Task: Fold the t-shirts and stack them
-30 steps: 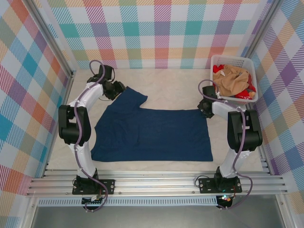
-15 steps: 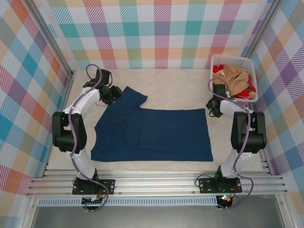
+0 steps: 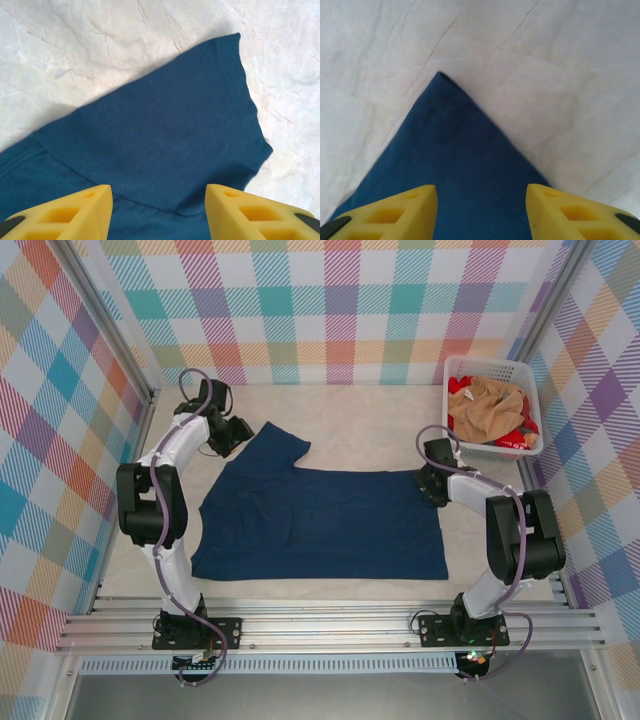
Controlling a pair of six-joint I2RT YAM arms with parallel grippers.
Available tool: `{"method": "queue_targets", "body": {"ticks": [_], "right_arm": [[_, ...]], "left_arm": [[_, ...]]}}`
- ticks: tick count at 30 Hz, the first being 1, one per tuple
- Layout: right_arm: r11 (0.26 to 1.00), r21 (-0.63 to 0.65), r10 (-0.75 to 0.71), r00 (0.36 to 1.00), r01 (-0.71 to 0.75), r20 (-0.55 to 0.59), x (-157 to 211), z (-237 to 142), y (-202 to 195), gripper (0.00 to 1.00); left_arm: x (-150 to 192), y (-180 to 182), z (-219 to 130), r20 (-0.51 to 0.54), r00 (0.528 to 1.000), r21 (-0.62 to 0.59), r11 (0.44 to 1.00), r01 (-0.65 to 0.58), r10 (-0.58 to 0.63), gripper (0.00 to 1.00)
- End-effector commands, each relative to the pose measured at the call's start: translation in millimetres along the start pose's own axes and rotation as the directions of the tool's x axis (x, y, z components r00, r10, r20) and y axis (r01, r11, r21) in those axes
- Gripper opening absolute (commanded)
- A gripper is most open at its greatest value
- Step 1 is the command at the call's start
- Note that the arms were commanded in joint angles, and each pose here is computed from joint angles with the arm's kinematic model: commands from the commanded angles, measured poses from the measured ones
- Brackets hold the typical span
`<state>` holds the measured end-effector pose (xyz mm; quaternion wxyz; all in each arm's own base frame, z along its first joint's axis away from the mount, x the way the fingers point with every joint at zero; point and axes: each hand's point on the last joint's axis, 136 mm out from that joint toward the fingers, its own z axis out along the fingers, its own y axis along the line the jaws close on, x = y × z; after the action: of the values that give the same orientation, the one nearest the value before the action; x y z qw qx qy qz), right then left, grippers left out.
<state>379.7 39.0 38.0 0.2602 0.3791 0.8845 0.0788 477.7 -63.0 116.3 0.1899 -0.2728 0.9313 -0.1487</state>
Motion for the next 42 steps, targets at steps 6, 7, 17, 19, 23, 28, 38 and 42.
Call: {"method": "queue_targets", "body": {"ticks": [6,7,17,19,23,28,38,42], "right_arm": [[1.0,-0.015,-0.004,0.999,0.005,0.036,-26.8,16.5,25.6,0.5],[1.0,-0.014,-0.014,0.999,0.014,0.037,-27.9,18.3,27.1,0.5],[0.994,0.081,-0.071,0.997,0.072,-0.018,-26.0,45.6,25.6,0.47],[0.99,0.115,-0.075,0.995,0.081,-0.059,-21.4,51.2,23.7,0.43],[0.97,0.23,-0.057,0.991,0.083,-0.118,-12.5,49.8,9.5,0.33],[0.954,0.288,-0.042,0.989,0.083,-0.143,-10.2,48.4,4.3,0.22],[0.975,0.213,-0.041,0.996,0.057,-0.08,-25.9,22.4,25.3,0.0],[0.985,0.157,-0.059,0.995,0.072,-0.085,-22.1,16.2,38.5,0.0]], "left_arm": [[-15.3,-6.8,9.5,0.005,1.0,0.003,1.0,-0.028,0.028,0.52],[-16.6,-8.4,9.4,0.008,0.999,0.008,0.999,-0.031,0.031,0.52],[-28.5,-15.6,15.4,0.029,0.998,0.016,0.998,-0.055,0.054,0.52],[-29.5,-15.6,18.3,0.029,0.998,0.014,0.998,-0.056,0.055,0.51],[-33.3,-17.1,18.1,0.036,0.998,0.009,0.998,-0.057,0.056,0.51],[-38.0,-20.6,19.2,0.042,0.998,0.014,0.998,-0.056,0.055,0.51],[-54.4,-30.5,46.1,0.057,0.996,-0.031,0.997,-0.072,0.073,0.51],[-71.7,-45.1,62.0,0.159,0.976,-0.103,0.986,-0.134,0.15,0.52]]}}
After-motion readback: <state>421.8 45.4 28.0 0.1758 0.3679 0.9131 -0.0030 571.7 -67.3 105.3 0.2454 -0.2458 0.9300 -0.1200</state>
